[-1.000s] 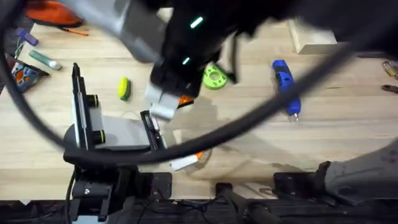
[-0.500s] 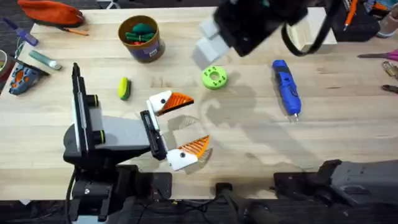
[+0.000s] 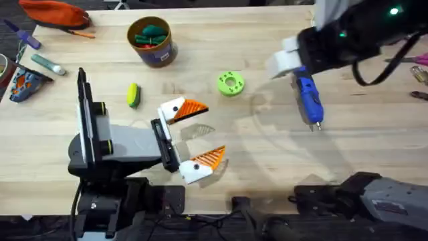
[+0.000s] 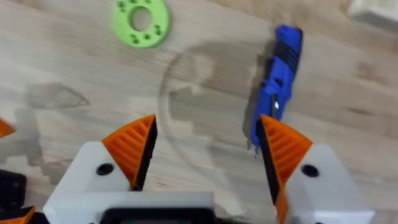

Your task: Pick up the gripper from the table and insert it into the empty holder that is missing its gripper. Then pick up a screw, insert it into the mounting hole, and use the screwdriver to tighten it. Finally, clean up the table by picking up the vegetable and placing it into the bucket.

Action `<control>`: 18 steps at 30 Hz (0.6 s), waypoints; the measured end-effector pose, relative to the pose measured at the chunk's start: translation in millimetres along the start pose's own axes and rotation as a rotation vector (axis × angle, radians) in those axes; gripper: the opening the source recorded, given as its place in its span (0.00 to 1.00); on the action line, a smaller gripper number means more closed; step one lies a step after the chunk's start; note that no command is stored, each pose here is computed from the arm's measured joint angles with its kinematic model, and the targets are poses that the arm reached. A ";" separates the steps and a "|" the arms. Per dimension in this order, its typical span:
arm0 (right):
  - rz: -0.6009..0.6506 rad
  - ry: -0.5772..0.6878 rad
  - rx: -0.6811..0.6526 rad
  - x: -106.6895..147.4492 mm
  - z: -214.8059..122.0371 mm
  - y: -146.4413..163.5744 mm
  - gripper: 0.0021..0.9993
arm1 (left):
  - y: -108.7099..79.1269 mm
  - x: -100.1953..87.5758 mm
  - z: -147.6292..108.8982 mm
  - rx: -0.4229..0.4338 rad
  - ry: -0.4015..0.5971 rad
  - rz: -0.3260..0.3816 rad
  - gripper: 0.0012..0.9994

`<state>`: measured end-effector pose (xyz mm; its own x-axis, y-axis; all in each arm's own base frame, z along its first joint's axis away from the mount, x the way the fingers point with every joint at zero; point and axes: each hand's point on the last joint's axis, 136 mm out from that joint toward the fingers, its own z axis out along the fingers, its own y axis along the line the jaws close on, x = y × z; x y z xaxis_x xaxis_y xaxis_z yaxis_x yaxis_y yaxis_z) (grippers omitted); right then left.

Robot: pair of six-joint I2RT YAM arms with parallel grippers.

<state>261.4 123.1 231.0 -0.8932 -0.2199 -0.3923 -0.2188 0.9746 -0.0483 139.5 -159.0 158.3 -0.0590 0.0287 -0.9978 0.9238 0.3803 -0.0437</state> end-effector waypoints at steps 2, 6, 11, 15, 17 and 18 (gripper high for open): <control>0.051 0.027 0.025 4.1 3.0 -14.2 0.91 | 0.0 0.0 0.0 0.000 0.000 0.000 0.99; 0.170 0.056 0.085 8.0 5.7 -46.5 0.91 | 0.0 0.0 0.0 0.000 0.000 0.001 0.99; 0.293 0.106 0.146 15.2 11.8 -81.4 0.94 | 0.0 0.0 0.0 0.000 0.000 0.001 0.99; 0.320 0.173 0.169 19.5 26.5 -90.1 0.95 | 0.0 0.0 0.0 0.000 0.000 0.001 0.99; 0.319 0.183 0.171 17.4 35.5 -89.7 0.95 | 0.0 0.0 0.0 0.000 0.000 0.001 0.99; 0.320 0.177 0.170 15.1 41.5 -89.4 0.95 | 0.0 0.0 0.0 0.000 0.000 0.000 0.99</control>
<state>283.8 34.4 191.2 -0.9629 0.1059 -0.2482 0.1357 0.9850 -0.1065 139.5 -159.0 158.3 -0.0586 0.0289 -0.9979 0.9239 0.3803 -0.0433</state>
